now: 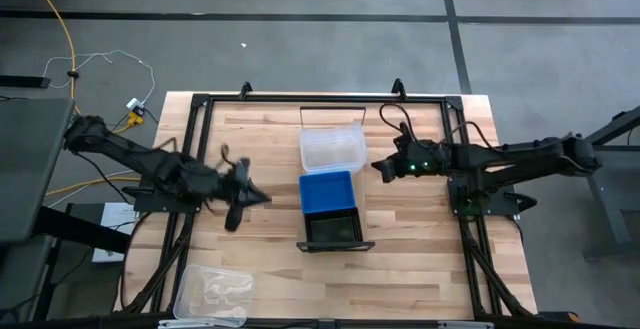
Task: Stack baskets on shelf by color
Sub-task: Stack the transparent bin on top of the other transparent bin on the shelf
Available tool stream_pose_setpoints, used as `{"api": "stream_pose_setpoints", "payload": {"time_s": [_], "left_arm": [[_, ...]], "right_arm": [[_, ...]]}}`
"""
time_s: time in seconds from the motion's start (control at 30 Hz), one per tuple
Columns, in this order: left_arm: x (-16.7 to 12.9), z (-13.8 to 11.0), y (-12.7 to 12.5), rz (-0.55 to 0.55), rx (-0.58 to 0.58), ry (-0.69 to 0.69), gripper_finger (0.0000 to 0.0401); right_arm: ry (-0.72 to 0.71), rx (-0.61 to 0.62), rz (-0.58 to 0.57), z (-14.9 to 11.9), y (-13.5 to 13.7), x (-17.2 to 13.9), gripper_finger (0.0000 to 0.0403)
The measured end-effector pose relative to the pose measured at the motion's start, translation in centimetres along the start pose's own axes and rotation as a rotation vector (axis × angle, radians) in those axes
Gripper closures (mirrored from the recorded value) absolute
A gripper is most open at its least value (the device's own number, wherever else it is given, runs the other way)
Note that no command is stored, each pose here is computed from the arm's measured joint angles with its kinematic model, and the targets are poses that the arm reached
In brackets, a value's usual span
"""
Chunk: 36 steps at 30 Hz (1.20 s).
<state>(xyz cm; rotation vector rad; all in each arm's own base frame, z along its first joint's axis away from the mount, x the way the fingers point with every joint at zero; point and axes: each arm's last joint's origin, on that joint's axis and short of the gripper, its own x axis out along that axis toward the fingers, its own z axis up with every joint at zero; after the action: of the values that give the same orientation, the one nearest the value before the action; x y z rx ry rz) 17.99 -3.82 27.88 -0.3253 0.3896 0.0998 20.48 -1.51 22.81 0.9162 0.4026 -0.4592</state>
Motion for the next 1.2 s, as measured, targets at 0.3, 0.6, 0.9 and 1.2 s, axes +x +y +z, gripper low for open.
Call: {"api": "stream_pose_setpoints", "payload": {"time_s": [0.3, 0.6, 0.9, 1.2], "left_arm": [[2.0, -5.0, -5.6, -0.246, 0.115, 0.471, 0.0401], [0.6, -9.5, -8.3, -0.162, 0.174, 0.789, 0.0378], [0.1, -11.9, -9.8, -0.136, 0.163, 0.862, 0.028], [1.3, -13.8, -10.2, -0.058, 0.153, 0.909, 0.0191]], "right_arm": [[-0.014, -0.032, -0.012, -1.1, 0.6, -0.3, 0.0403], [-0.019, -0.035, -0.022, -1.2, 0.6, -0.3, 0.0403], [-0.013, -0.038, -0.031, -1.2, 0.5, -0.3, 0.0403], [-0.003, -0.042, -0.048, -1.3, 0.4, -0.3, 0.0403]]}}
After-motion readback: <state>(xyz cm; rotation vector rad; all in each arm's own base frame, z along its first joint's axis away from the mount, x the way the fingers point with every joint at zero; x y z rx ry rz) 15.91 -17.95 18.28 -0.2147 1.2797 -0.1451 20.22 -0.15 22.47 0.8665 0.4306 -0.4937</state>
